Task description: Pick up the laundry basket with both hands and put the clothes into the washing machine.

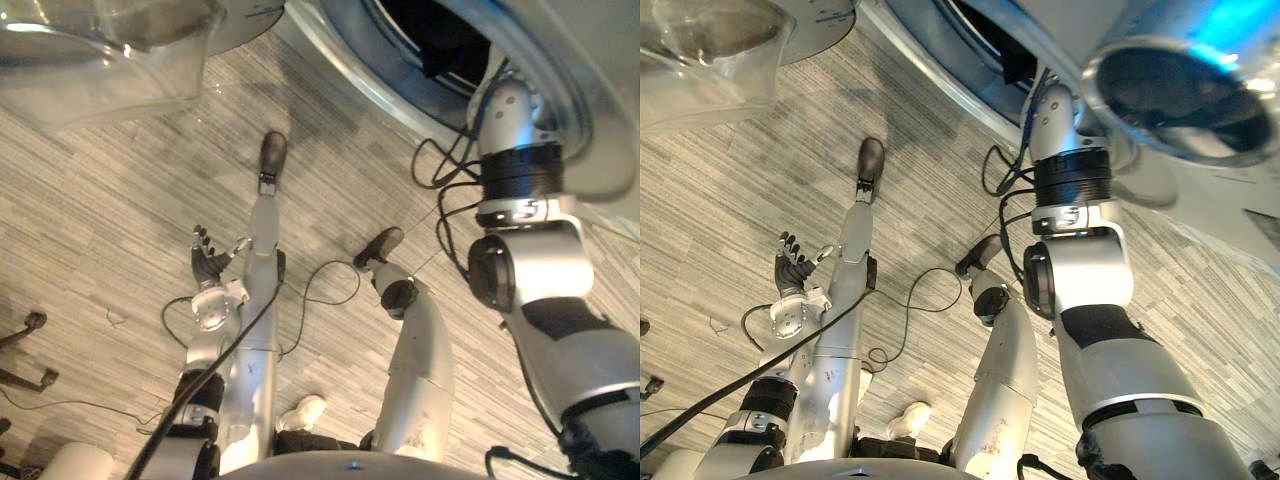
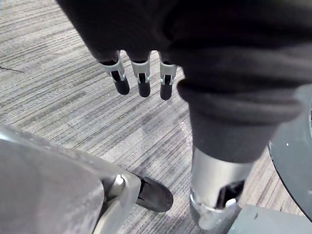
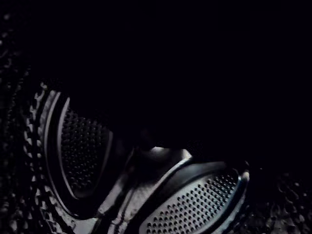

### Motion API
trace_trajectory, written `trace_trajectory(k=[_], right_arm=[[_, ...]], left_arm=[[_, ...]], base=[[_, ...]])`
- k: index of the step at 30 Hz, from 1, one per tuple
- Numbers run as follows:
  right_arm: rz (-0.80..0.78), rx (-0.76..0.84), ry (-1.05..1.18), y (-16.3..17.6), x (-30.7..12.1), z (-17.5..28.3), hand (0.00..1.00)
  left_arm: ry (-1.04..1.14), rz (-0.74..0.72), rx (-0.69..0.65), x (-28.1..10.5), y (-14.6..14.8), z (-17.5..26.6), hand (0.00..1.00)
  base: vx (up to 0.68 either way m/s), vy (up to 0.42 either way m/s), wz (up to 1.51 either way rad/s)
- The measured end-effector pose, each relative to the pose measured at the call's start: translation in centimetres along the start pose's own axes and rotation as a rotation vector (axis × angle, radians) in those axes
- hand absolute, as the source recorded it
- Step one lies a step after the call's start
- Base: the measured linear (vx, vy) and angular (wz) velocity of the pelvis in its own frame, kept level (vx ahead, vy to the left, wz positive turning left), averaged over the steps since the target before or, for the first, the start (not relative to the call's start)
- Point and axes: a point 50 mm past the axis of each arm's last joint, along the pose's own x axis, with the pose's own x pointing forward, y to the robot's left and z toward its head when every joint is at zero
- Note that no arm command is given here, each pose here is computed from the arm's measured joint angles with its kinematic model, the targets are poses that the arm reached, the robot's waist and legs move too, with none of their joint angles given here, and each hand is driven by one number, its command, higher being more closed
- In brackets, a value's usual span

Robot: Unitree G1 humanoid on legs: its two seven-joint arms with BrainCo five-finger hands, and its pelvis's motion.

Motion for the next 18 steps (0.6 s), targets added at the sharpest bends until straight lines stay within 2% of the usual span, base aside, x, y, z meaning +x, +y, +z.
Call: trace_trajectory(k=[4, 7, 10, 13, 18], right_arm=[[-0.023, 0.024, -0.045, -0.4, 0.6, 1.1, 0.00], [0.037, 0.014, -0.048, -0.2, -0.1, 1.3, 0.00], [0.161, -0.025, -0.016, -0.3, -1.8, 0.7, 0.00], [0.350, -0.075, 0.075, -0.7, -4.9, -1.2, 0.00], [0.470, -0.142, 0.370, -4.5, -11.9, -6.4, 0.00]], left_arm=[[0.001, -0.012, 0.005, -0.1, -0.2, -0.1, 0.00], [0.007, -0.010, 0.005, -0.1, -0.3, -0.3, 0.00], [0.021, 0.007, 0.013, 0.1, 0.2, -0.6, 0.00], [0.043, 0.023, 0.052, 0.4, 1.1, -1.2, 0.00], [0.097, 0.059, 0.118, 0.8, 3.0, -2.3, 0.00]], base=[[0.03, 0.012, -0.07], [0.03, -0.015, -0.13], [0.07, -0.028, -0.09], [0.11, -0.023, 0.04], [0.10, -0.035, -0.01]])
